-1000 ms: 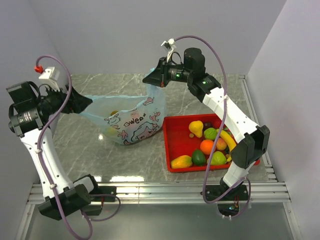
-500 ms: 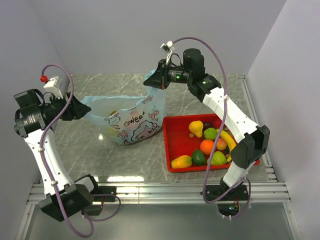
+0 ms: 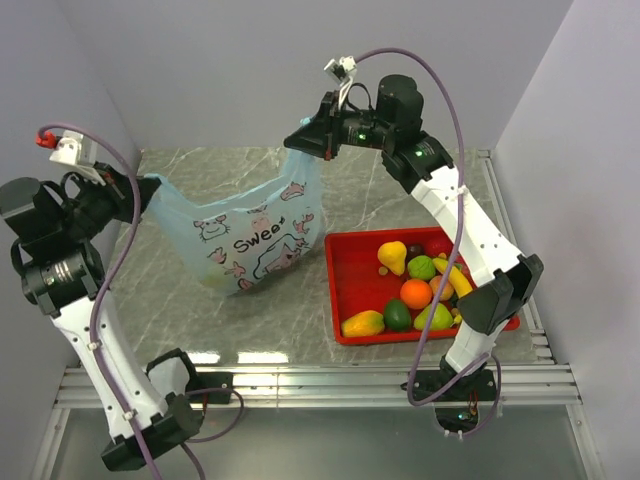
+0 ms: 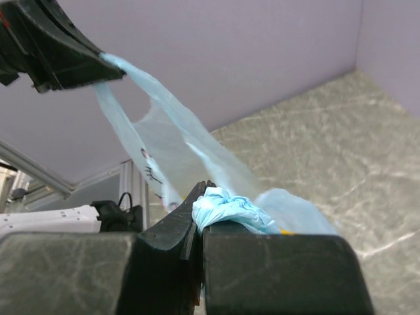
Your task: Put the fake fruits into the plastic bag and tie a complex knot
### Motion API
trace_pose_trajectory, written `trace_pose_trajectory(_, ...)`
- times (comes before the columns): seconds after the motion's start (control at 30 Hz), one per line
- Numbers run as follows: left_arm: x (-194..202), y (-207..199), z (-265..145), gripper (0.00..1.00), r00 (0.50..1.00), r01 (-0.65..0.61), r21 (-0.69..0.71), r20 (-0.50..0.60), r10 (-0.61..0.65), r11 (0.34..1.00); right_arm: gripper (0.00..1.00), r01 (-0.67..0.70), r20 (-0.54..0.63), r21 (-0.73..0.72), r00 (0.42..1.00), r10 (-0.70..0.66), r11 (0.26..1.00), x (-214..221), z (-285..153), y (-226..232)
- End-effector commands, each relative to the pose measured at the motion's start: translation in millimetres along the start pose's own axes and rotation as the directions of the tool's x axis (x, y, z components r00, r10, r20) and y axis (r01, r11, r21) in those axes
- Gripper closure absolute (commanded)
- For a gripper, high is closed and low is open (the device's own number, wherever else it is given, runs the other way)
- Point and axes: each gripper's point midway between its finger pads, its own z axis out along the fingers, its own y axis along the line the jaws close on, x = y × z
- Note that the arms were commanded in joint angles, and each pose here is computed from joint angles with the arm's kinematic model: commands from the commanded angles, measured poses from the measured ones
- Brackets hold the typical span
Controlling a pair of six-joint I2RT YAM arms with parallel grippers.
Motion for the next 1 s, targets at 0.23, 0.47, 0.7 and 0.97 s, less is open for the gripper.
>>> trace_pose_trajectory(0.23, 43, 60, -6, 0.95, 0.989, -0.092, -0.236, -0.133, 0.062, 0.967, 1.00, 0.116, -0.055, -0.053, 0.991, -0.119, 0.992, 41, -1, 5)
trace_pose_trajectory(0.47, 13, 45, 1, 0.40, 0.984, -0.137, -0.123, -0.133, 0.120, 0.983, 1.00, 0.100, -0.037, -0.066, 0.994, -0.102, 0.993, 52, 6, 11)
trace_pose_trajectory(0.7, -46, 42, 19, 0.01, 0.986, -0.166, -0.056, -0.010, 0.165, 0.985, 1.00, 0.166, 0.001, -0.025, 0.986, -0.166, 0.986, 48, 3, 6)
trace_pose_trajectory(0.97, -57, -26, 46, 0.20, 0.941, -0.334, 0.285, 0.154, 0.301, 0.898, 1.00, 0.303, 0.032, -0.105, 0.953, -0.301, 0.947, 37, -3, 26)
